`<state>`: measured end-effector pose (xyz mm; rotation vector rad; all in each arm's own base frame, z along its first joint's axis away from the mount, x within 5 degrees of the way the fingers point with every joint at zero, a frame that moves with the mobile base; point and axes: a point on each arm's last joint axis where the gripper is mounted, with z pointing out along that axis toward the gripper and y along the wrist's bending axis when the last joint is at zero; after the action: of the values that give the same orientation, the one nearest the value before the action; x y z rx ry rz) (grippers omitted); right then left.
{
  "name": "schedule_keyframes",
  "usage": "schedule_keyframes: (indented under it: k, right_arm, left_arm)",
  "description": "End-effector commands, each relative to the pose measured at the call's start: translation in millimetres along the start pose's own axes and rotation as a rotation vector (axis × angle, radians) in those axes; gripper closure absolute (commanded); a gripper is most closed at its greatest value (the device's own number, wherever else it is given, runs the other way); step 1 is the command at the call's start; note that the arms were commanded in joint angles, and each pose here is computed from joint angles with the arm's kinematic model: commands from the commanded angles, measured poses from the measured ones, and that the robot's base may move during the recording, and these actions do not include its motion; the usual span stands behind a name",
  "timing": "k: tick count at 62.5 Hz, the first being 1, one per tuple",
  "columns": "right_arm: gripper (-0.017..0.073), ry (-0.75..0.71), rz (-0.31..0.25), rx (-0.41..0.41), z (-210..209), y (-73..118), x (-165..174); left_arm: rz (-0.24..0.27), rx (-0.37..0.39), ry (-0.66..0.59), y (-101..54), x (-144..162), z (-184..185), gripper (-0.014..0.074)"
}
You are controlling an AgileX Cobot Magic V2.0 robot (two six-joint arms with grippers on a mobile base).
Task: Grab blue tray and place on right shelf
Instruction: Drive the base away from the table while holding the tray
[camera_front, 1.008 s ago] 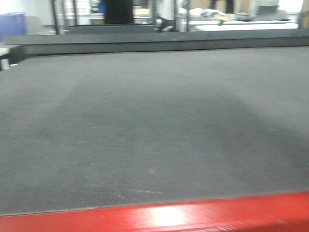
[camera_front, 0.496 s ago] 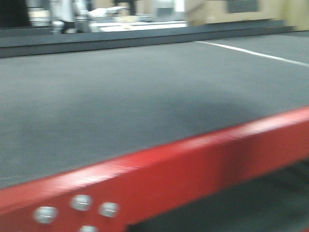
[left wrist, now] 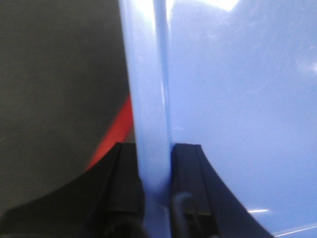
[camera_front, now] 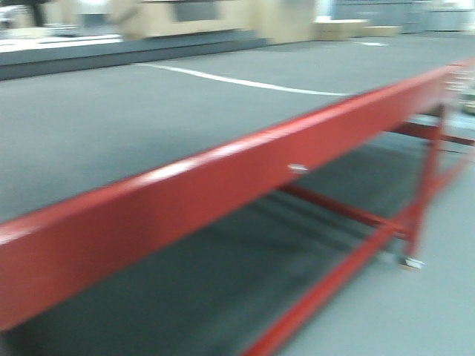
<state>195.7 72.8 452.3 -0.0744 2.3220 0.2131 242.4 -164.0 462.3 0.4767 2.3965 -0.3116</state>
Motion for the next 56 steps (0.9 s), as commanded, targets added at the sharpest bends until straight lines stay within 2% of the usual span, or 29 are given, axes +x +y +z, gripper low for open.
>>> schedule_keyframes:
  k: [1,56]
  right_arm:
    - [0.0502,-0.15,-0.012,-0.088,-16.6,7.2,-12.3]
    - [0.0502,-0.15,-0.012,-0.088,-16.6,7.2,-12.3]
  left_arm:
    - [0.033,0.061,0.028,-8.9,6.7,-17.2,0.0641]
    - [0.033,0.061,0.028,-8.9,6.7,-17.2,0.0641]
